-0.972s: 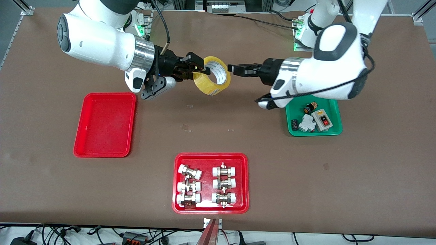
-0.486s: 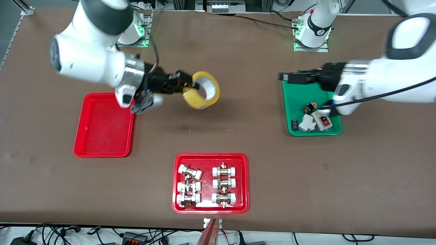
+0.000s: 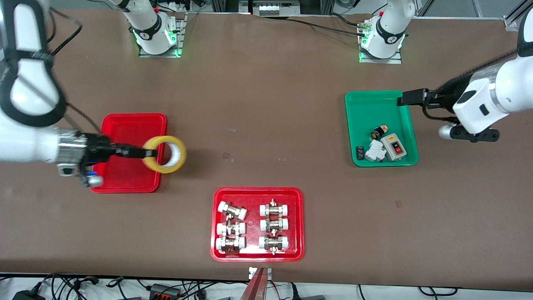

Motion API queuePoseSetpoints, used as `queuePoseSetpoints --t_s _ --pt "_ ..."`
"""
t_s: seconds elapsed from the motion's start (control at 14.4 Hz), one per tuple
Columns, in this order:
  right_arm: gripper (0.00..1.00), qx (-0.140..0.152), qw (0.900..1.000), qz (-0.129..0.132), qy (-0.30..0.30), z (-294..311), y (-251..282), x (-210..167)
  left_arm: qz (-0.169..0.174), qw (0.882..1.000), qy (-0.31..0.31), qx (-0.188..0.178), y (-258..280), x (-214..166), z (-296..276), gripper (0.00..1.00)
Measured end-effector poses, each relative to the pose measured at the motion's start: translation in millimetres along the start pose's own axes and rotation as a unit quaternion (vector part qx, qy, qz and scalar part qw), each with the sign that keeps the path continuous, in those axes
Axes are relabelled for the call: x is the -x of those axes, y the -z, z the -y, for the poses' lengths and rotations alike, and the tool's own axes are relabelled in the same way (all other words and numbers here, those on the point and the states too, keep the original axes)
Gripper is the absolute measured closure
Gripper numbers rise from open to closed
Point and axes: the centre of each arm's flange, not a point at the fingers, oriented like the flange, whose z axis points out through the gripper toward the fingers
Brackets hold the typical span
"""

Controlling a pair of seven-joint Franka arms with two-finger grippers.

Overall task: Left arm passes tape to right arm into tray
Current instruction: 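Lower the tape roll into the empty red tray with the right gripper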

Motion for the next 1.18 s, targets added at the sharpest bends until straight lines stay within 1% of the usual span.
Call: queuePoseSetpoints --t_s 0.14,0.28,0.42,0.62,0.83,0.97,1.18 --pt "0.45 -0.008 1.000 0.011 -0.003 -73 9 -19 -0.003 0.999 -0.034 -0.041 8 11 6 0.00" --pt "0.45 -0.017 1.000 0.022 0.007 -125 8 -30 -0.012 0.997 -0.036 -0.065 17 26 2 0.00" --pt "0.45 -0.018 0.999 0.035 0.018 -161 0 -36 -0.021 0.996 -0.028 -0.083 19 40 4 0.00" --pt "0.46 -0.027 0.998 0.052 0.031 -193 -21 -43 -0.040 0.994 -0.027 -0.096 8 57 14 0.00" --pt "0.46 -0.037 0.997 0.056 0.050 -219 -28 -46 -0.068 0.992 -0.033 -0.101 -5 69 29 0.00" --pt "0.46 -0.042 0.996 0.057 0.051 -234 -31 -47 -0.080 0.991 -0.044 -0.101 -8 72 44 0.00" --pt "0.45 -0.044 0.996 0.069 0.044 -248 -44 -47 -0.096 0.990 -0.034 -0.099 -3 71 60 0.00"
